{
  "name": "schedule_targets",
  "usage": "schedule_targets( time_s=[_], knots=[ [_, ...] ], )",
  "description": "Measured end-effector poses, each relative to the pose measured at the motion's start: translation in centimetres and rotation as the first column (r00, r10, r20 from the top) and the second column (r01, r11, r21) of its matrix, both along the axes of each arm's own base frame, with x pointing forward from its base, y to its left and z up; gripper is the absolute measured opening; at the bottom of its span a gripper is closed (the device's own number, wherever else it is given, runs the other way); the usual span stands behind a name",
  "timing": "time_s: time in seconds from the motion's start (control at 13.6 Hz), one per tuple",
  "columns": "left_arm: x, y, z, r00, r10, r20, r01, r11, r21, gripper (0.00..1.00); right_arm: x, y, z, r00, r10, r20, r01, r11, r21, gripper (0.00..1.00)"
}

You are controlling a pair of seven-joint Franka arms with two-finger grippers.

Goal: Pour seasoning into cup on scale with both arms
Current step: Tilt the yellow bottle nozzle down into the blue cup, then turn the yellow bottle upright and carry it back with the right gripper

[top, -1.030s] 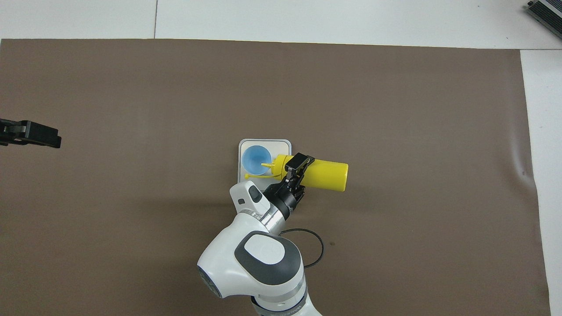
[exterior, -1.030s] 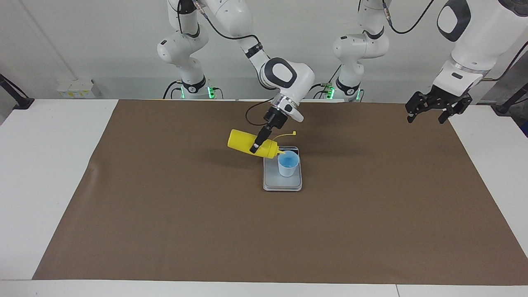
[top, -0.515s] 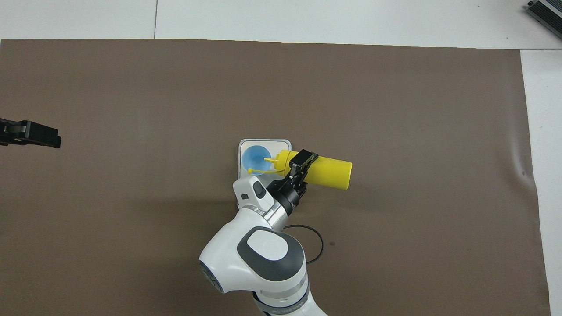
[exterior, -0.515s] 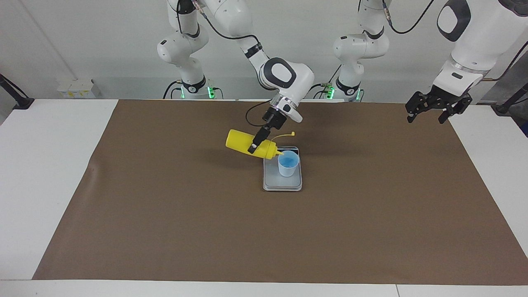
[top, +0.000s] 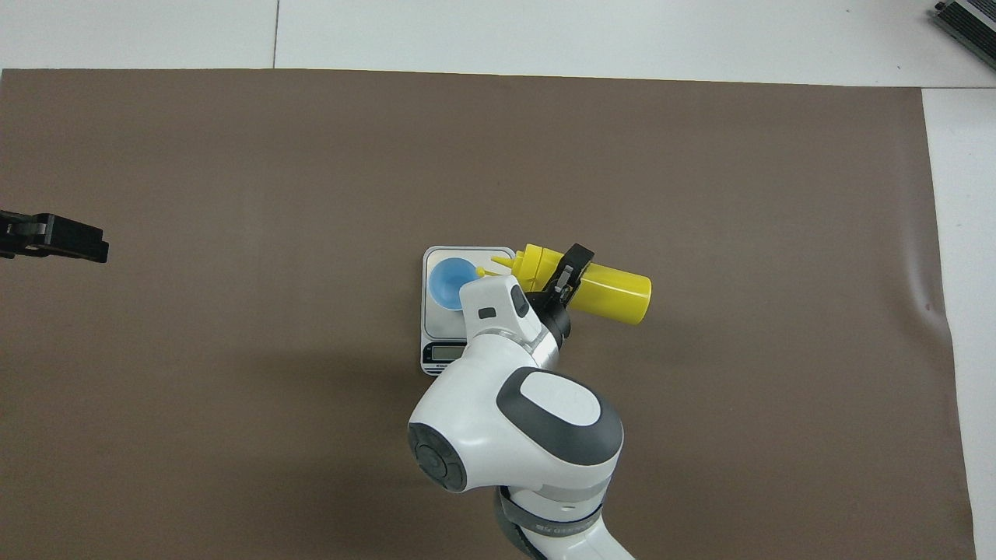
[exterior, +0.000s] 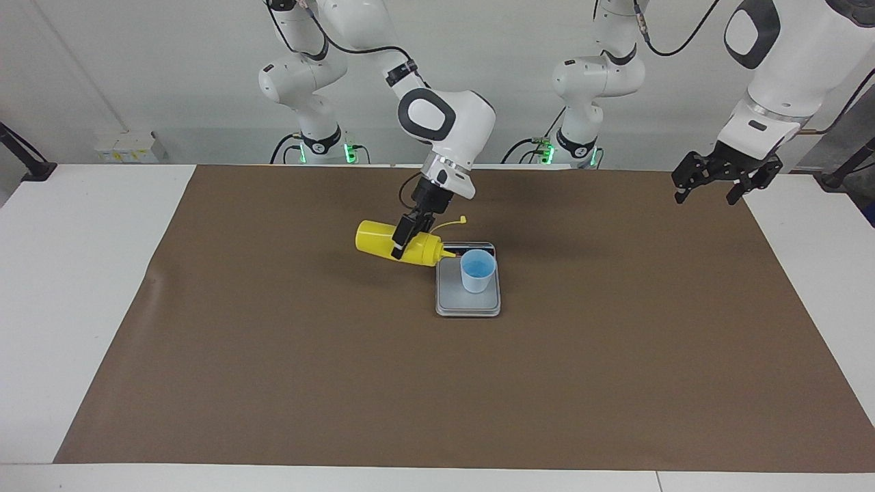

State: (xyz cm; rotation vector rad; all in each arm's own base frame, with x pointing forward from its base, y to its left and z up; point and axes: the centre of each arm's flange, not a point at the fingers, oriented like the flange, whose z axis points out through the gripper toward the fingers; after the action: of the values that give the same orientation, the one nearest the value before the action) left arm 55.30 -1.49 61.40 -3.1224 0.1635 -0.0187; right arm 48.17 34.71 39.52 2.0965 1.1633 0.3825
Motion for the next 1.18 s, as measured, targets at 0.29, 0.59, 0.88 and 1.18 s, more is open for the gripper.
schedule_targets(
  time_s=[0.29,0.59,0.88,1.18],
  knots=[
    [0.0,0.0,0.0,1.000,0.000,0.000,0.000,1.000,0.000,1.00,0.4,-4.2,-0.4,1.000,0.020,-0.011,-0.018,0.989,0.145,0.49],
    [0.0,0.0,0.0,1.000,0.000,0.000,0.000,1.000,0.000,1.00,0.3,-7.6,-0.7,1.000,0.007,-0.017,-0.002,0.958,0.288,0.48],
    [0.0,0.0,0.0,1.000,0.000,0.000,0.000,1.000,0.000,1.00,0.1,-12.3,-1.5,1.000,0.009,-0.002,-0.008,0.926,0.378,0.48],
    [0.0,0.0,0.0,1.000,0.000,0.000,0.000,1.000,0.000,1.00,-0.2,-15.3,-2.7,0.999,0.043,-0.010,-0.035,0.919,0.394,0.48]
  ],
)
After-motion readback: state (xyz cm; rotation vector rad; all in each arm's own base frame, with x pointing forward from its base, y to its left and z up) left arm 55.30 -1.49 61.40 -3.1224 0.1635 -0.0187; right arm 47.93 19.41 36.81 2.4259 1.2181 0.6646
